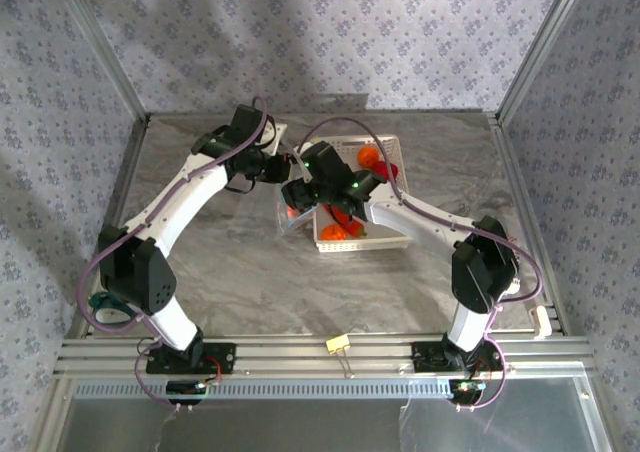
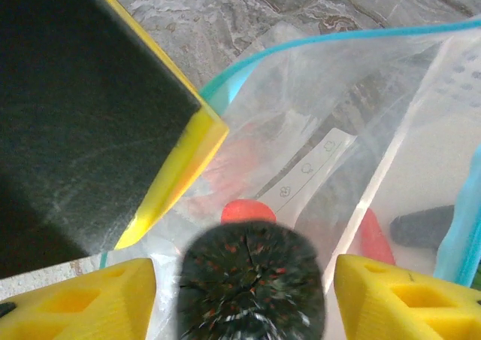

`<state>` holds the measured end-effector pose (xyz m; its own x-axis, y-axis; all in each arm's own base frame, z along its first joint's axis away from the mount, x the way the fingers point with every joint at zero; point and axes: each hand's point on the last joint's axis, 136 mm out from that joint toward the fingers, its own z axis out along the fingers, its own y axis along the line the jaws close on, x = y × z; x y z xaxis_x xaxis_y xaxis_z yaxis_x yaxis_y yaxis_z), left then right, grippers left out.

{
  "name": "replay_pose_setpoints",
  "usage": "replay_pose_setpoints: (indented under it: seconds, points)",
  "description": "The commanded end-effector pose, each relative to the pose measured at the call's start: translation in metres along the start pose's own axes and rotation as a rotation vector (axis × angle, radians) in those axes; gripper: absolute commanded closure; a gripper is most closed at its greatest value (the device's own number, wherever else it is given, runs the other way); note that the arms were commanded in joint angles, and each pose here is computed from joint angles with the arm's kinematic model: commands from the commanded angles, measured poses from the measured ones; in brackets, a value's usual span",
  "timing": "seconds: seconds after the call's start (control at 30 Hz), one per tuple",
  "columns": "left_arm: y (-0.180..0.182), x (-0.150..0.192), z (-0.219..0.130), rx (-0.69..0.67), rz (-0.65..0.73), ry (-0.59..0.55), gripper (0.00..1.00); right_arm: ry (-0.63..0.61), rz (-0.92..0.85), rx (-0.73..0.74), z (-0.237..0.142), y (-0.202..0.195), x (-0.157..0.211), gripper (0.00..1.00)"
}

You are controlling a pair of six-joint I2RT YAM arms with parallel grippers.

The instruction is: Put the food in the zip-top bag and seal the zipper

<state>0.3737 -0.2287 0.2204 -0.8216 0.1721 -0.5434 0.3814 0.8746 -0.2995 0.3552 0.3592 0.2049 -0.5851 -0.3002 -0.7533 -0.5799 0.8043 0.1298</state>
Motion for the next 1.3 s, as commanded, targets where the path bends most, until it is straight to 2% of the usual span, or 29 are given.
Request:
replay_pose_setpoints:
  seconds: [0.0,0.2,0.4,0.57,0.7,0.77,0.83,0.97,1.27]
  points:
    - [-0.008,-0.013,-0.022,0.021,0.015,-0.053,1.00,0.009,-0.015,0.025,0.001,-0.002,-0.003,0.33]
    - [-0.006,-0.010,-0.024,0.010,0.018,-0.048,1.00,0.008,-0.020,0.055,-0.005,-0.008,-0.005,0.33]
    - [0.010,-0.003,-0.027,-0.074,0.024,-0.038,1.00,0.024,0.027,0.145,-0.039,-0.037,-0.002,0.33]
    - [0.019,0.004,-0.023,-0.104,0.012,-0.020,1.00,0.159,0.131,0.236,-0.064,-0.083,0.033,0.34]
    - [0.021,0.009,-0.018,-0.101,0.002,-0.011,1.00,0.274,0.109,0.225,-0.070,-0.099,0.065,0.34]
    - [0.023,0.012,-0.015,-0.102,0.001,-0.003,1.00,0.333,0.082,0.174,-0.069,-0.096,0.080,0.34]
    - [0.024,0.016,-0.012,-0.102,-0.006,0.007,1.00,0.384,0.064,0.131,-0.067,-0.093,0.091,0.39]
    - [0.026,0.017,-0.009,-0.099,-0.012,0.010,1.00,0.425,0.062,0.084,-0.056,-0.081,0.101,0.60]
    - [0.026,0.017,-0.009,-0.099,-0.013,0.012,1.00,0.504,-0.001,0.117,-0.028,-0.051,0.123,0.63]
